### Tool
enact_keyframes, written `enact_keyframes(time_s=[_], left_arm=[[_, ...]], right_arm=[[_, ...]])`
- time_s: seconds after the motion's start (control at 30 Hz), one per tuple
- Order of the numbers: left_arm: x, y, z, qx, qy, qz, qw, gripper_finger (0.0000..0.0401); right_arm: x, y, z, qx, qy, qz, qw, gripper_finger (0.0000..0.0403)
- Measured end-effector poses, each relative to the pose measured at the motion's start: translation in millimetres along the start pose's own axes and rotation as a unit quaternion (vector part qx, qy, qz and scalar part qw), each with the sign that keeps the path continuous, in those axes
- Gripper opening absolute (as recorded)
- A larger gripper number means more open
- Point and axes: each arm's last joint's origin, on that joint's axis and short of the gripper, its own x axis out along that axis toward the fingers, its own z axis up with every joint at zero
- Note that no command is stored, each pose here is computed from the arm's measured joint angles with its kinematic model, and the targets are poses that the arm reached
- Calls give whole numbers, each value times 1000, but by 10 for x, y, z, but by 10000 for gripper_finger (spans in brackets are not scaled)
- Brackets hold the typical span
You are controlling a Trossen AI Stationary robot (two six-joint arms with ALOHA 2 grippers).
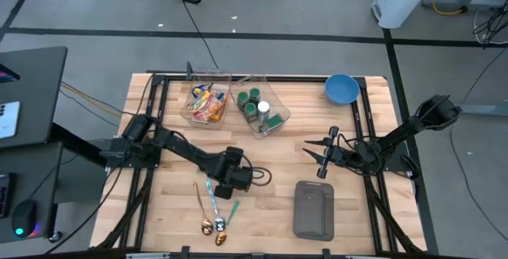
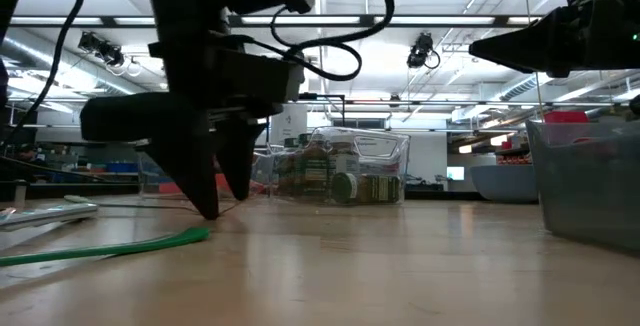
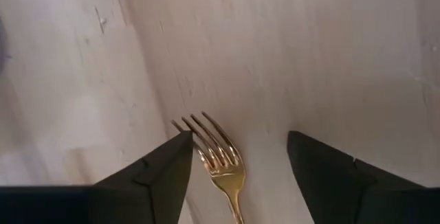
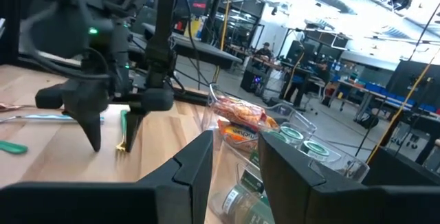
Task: Pick & Place Food Item
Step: Put the green fork into the gray bin
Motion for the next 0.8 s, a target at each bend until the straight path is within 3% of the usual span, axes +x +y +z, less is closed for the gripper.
enact_keyframes(time_s=[0.13, 0.4, 0.8], left_arm=[[35, 124, 4, -19, 6, -32, 999, 250], [72, 249, 8, -23, 6, -36, 999, 250], [-79, 279, -47, -44, 10, 21, 999, 255]], right_arm=[[0, 2, -5, -2, 2, 1, 1000, 126], [0, 6, -15, -2, 6, 2, 1000, 126], [2, 9, -31, -8, 13, 4, 1000, 126]])
